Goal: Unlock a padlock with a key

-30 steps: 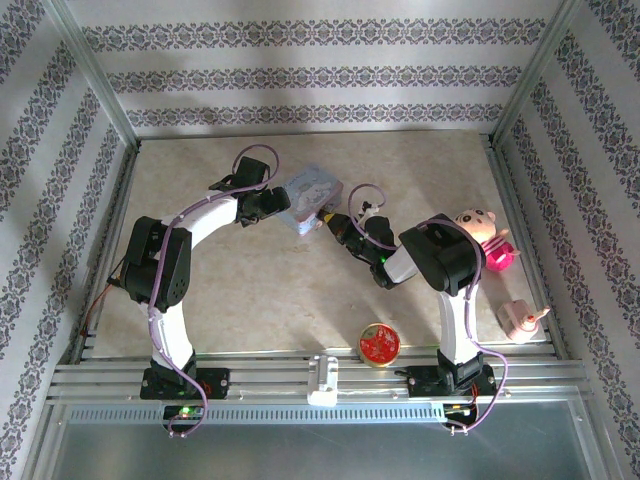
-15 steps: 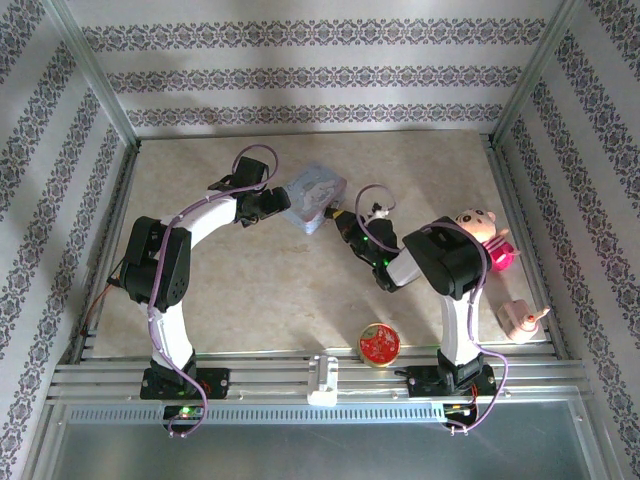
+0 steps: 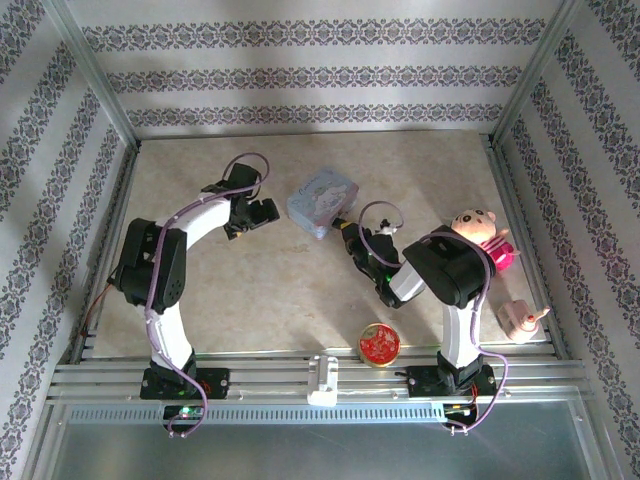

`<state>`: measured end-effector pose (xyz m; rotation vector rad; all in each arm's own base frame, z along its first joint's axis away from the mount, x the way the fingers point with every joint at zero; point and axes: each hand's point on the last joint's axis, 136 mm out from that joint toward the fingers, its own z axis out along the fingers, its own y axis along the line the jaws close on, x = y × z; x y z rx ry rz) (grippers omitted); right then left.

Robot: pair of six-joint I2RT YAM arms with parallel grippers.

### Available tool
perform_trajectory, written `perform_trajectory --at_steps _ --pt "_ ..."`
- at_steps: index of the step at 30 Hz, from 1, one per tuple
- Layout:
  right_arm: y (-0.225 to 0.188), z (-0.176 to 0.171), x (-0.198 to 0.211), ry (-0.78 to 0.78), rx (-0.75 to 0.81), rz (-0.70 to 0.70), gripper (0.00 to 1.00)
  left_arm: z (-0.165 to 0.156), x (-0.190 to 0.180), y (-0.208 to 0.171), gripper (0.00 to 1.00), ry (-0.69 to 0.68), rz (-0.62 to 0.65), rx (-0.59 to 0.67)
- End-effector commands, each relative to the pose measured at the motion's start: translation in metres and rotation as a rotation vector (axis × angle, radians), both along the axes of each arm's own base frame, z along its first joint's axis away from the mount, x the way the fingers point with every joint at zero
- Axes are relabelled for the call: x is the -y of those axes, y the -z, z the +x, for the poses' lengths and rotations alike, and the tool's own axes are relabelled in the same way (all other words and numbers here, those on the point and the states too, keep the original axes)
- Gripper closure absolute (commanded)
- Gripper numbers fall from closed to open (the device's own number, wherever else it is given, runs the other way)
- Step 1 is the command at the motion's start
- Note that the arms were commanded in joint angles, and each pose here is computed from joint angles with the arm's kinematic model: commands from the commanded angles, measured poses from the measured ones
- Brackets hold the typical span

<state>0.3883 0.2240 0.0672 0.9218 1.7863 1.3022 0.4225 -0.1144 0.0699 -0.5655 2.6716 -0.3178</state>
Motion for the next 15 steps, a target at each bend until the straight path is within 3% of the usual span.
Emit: perform_trajectory --at_steps 1,6,15 --pt "-0.029 -0.003 -0.001 0.011 0.079 0.054 1.0 0.006 -0.005 -0.057 0.01 -0.015 -0.007 0.126" --pt "-0.02 -0.02 -0.011 -0.036 0.055 0.033 1.0 0.009 0.012 -0.079 0.01 0.04 -0.003 0.179" --pt "-0.001 -0.047 -0.019 -0.088 -0.003 0.006 1.0 0.01 0.068 -0.065 0.01 0.276 0.194 0.134"
